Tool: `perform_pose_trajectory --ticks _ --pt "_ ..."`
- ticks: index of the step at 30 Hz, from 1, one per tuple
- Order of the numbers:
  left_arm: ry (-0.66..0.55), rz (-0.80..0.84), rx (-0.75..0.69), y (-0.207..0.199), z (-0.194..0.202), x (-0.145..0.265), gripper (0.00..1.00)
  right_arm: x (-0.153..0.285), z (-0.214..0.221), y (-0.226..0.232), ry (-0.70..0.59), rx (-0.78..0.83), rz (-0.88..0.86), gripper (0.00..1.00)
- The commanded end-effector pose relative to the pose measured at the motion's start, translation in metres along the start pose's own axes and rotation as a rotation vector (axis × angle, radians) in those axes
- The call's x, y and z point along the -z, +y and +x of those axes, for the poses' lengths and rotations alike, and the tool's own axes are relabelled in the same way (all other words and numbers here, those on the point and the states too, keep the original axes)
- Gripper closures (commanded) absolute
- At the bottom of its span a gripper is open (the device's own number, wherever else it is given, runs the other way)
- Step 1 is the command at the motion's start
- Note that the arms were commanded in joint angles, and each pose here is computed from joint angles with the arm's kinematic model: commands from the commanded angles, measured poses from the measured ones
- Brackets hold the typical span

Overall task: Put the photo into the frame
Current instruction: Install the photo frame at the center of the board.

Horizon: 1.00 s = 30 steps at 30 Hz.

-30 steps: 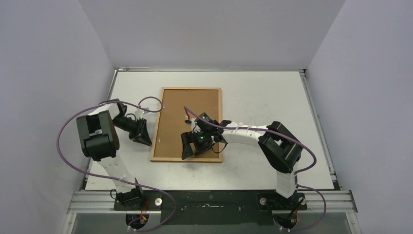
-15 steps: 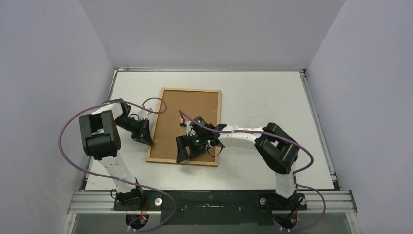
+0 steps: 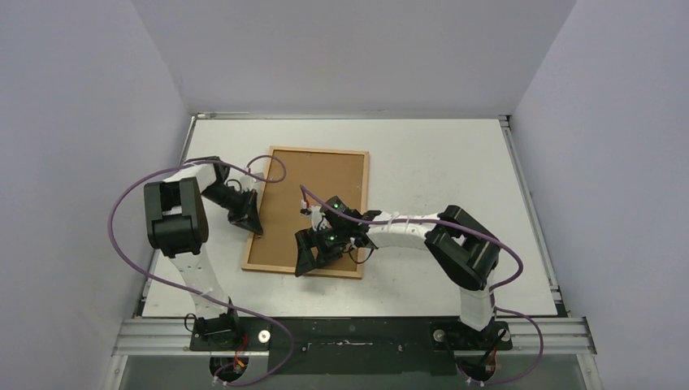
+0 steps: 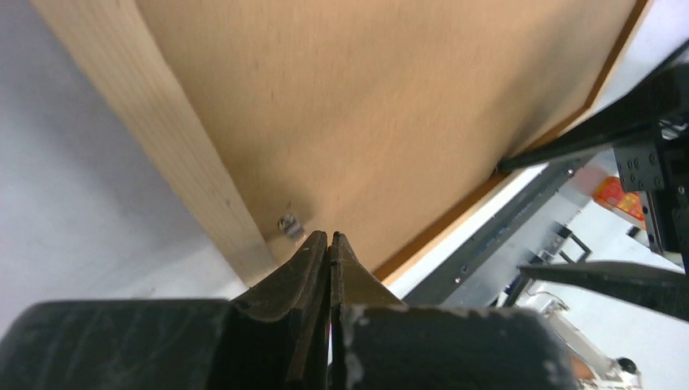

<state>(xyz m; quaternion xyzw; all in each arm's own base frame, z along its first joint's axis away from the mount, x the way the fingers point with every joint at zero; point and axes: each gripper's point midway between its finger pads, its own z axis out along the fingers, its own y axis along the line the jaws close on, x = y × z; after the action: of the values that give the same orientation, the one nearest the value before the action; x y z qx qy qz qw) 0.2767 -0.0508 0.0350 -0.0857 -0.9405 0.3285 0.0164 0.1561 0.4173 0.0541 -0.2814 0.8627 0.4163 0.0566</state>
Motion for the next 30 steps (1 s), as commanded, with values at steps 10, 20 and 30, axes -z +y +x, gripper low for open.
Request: perform_pose_trajectory --ticks 10,20,30 --pt "-0.056 -0.135 -0.104 -0.003 -0.082 -0.005 1.0 -0.029 0.032 0.024 0.013 0.026 -0.103 0.18" --pt "-0.147 -0.097 -0.145 -0.052 -0.099 0.052 0.99 0.028 -0.021 0.0 -0.136 0.09 0.05 0.13" --pt "-0.193 -0.238 -0.036 0.002 -0.066 0.09 0.87 0.118 -0.07 -0.099 -0.305 0.024 0.523 0.13"
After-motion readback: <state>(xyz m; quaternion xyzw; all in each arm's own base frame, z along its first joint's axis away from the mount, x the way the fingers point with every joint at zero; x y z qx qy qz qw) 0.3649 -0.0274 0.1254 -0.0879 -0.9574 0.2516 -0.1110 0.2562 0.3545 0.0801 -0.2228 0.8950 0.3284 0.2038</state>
